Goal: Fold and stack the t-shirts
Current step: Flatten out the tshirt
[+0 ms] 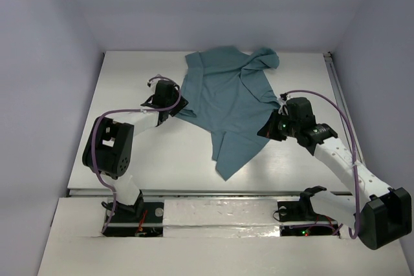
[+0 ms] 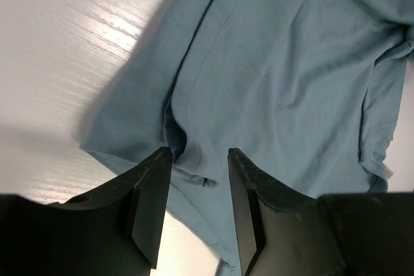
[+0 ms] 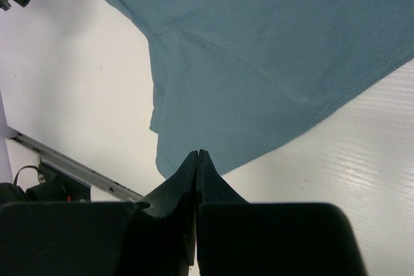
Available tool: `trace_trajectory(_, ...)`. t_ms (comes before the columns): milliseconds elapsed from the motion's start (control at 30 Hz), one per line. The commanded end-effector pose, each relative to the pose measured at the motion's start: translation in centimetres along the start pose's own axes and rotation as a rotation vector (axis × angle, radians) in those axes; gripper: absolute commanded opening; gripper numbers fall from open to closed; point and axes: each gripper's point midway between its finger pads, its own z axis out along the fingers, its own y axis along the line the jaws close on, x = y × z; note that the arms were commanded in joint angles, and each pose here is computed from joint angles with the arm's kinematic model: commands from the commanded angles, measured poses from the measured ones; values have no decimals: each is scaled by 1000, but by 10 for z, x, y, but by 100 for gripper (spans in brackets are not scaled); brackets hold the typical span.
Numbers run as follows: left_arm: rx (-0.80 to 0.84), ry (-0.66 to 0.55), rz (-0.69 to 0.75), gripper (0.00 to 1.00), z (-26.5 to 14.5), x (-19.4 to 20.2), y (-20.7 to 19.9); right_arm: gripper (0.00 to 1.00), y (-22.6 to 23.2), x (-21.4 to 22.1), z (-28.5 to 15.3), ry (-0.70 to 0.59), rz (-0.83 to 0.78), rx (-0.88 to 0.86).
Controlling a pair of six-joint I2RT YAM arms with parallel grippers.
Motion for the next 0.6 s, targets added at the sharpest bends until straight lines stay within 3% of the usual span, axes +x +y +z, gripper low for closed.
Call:
trace_trajectory(0,4,-41,-18,36,3,-8,-4,0,4,-3,-5,-28,-1,-17)
trace_trajectory(567,-33,-42,-35,33,6,5,2,0,5,-3,-5,-25,-10,-21)
